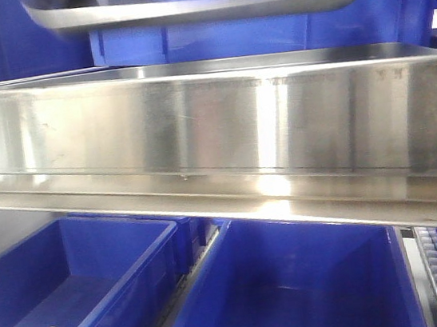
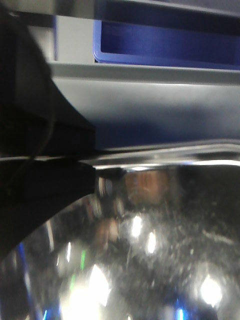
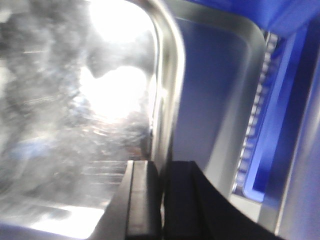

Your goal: Stack silver trays without gaps

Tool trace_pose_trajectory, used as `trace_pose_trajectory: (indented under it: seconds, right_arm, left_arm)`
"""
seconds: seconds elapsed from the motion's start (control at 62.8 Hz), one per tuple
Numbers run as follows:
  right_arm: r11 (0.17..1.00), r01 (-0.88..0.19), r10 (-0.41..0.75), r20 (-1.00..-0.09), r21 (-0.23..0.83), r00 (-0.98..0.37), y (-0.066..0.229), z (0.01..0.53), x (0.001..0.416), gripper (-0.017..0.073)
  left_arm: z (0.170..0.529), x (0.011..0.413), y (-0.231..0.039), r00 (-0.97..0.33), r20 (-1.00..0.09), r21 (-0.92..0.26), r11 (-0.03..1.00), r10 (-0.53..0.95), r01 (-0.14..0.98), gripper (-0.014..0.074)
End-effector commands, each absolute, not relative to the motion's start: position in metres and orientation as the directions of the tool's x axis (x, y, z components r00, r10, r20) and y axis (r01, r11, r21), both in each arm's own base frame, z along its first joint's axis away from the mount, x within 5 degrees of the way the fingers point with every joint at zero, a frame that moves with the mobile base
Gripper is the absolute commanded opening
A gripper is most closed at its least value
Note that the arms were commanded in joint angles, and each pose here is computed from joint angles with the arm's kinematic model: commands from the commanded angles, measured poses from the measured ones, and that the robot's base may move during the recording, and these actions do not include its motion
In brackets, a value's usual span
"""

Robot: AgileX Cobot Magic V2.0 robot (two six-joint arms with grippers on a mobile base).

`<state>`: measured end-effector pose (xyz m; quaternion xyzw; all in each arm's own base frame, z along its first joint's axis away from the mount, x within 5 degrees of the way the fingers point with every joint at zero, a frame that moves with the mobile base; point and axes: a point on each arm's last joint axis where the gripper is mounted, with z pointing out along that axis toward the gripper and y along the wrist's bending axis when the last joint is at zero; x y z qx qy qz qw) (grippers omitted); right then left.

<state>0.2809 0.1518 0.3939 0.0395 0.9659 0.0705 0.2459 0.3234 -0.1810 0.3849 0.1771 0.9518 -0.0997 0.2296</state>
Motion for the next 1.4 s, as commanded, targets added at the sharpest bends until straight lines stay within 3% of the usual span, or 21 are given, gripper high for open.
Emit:
trace_pose_trajectory:
  seconds: [0.0, 0.303, 0.51, 0.605, 0.717, 0.876, 0.956, 1.195, 1.306, 1.386]
  right_arm:
    - [0.983, 0.052, 0.131, -0.474, 0.175, -0.871, 0.149, 0.403, 0.279, 0.0061]
    - [0.992, 0.086, 0.114, -0.367, 0.093, -0.923, 0.16, 0.365, 0.301, 0.0061]
    - [0.994, 0.094, 0.108, -0.352, 0.057, -0.93, 0.16, 0.357, 0.307, 0.0061]
    - [0.994, 0.094, 0.106, -0.359, 0.05, -0.927, 0.16, 0.357, 0.308, 0.008]
    - [0.995, 0.095, 0.101, -0.369, 0.035, -0.924, 0.158, 0.357, 0.309, 0.0249]
    - [0.995, 0.1, 0.094, -0.378, 0.003, -0.921, 0.155, 0.357, 0.309, 0.0629]
    - [0.995, 0.1, 0.094, -0.383, 0.005, -0.919, 0.155, 0.359, 0.308, 0.0629]
    - [0.995, 0.095, 0.103, -0.421, 0.04, -0.901, 0.149, 0.377, 0.297, 0.0615]
    - [0.996, 0.059, 0.087, -0.472, 0.073, -0.877, 0.143, 0.396, 0.285, 0.061]
    - [0.995, 0.032, 0.077, -0.51, 0.097, -0.857, 0.137, 0.411, 0.273, 0.0552]
  left_arm:
    - [0.4, 0.325, -0.185, -0.781, -0.554, -0.117, 0.901, 0.289, 0.417, -0.0047]
    - [0.366, 0.349, -0.197, -0.796, -0.506, -0.084, 0.899, 0.334, 0.43, -0.0047]
    - [0.36, 0.353, -0.199, -0.801, -0.494, -0.08, 0.899, 0.34, 0.431, -0.0043]
    - [0.36, 0.354, -0.199, -0.797, -0.5, -0.077, 0.899, 0.339, 0.431, 0.0008]
    - [0.361, 0.354, -0.199, -0.796, -0.502, -0.077, 0.899, 0.338, 0.431, 0.0177]
    - [0.361, 0.353, -0.198, -0.8, -0.493, -0.074, 0.9, 0.342, 0.43, 0.0425]
    - [0.361, 0.352, -0.197, -0.805, -0.481, -0.065, 0.901, 0.349, 0.429, 0.0489]
    - [0.39, 0.334, -0.187, -0.777, -0.54, -0.072, 0.902, 0.324, 0.426, 0.0487]
    - [0.415, 0.317, -0.178, -0.749, -0.587, -0.077, 0.899, 0.308, 0.431, 0.0424]
    - [0.432, 0.303, -0.17, -0.727, -0.619, -0.08, 0.897, 0.297, 0.434, 0.0344]
